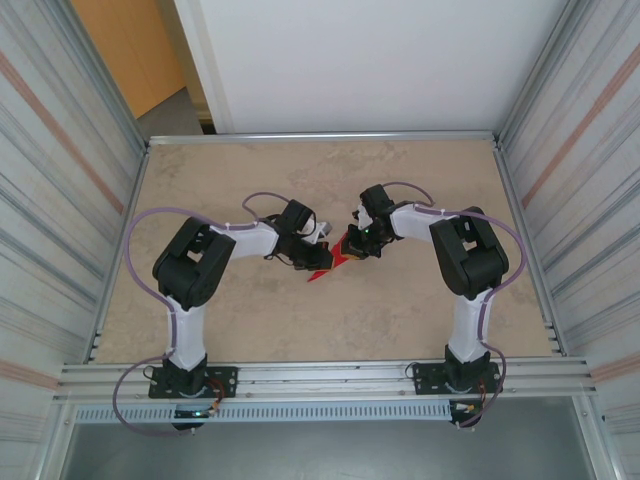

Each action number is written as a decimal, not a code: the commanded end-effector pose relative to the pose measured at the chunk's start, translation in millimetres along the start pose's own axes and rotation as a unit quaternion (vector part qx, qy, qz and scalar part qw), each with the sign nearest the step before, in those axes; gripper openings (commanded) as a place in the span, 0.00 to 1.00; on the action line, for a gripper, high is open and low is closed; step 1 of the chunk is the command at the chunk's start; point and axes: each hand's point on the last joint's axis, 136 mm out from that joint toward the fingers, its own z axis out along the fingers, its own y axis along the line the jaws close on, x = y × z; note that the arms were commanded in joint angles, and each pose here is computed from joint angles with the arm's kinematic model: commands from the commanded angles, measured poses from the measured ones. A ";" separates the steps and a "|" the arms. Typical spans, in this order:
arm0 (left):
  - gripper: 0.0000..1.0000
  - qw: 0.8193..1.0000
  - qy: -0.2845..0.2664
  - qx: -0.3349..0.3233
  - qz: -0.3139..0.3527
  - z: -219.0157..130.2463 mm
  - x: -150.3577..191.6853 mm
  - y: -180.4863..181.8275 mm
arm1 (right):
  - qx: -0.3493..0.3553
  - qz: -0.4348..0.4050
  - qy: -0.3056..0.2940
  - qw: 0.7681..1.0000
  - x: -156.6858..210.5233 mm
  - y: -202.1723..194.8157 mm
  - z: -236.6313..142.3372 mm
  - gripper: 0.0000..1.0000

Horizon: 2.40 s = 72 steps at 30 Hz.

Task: Fold a paper plane with a square sheet of paper (pick it up from the middle)
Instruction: Fold the wing for the fifth time at the center of the table.

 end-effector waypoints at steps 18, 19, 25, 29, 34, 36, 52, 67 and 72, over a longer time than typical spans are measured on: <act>0.33 0.993 -0.041 -0.107 0.026 -51.3 17.4 2.8 | 0.152 0.036 0.053 0.986 35.9 -83.7 27.5 0.13; 0.36 0.993 -0.036 -0.107 0.024 -50.1 20.1 4.7 | 0.152 0.037 0.054 0.986 36.5 -84.0 27.6 0.13; 0.40 0.994 -0.009 -0.112 0.016 -39.2 31.0 10.8 | 0.151 0.036 0.053 0.986 35.0 -82.9 27.3 0.16; 0.39 0.993 -0.001 -0.121 0.015 -36.4 33.2 16.2 | 0.150 0.036 0.053 0.987 34.2 -81.9 27.3 0.16; 0.36 0.993 0.019 -0.117 0.008 -28.6 39.1 20.4 | 0.152 0.037 0.054 0.986 34.2 -82.7 27.8 0.16; 0.33 0.993 0.023 -0.116 0.007 -26.8 40.8 21.0 | 0.151 0.038 0.055 0.986 34.6 -82.6 28.1 0.16; 0.20 0.991 0.039 -0.131 -0.011 -21.9 50.4 34.5 | 0.153 0.037 0.057 0.986 36.2 -83.8 29.7 0.16; 0.19 0.991 0.045 -0.123 -0.023 -17.9 53.8 38.9 | -0.043 -0.052 -0.005 0.998 3.8 43.1 -27.1 0.29; 0.19 0.992 0.042 -0.115 -0.022 -16.9 52.3 36.5 | -0.048 -0.069 0.004 0.996 16.8 54.7 -28.0 0.27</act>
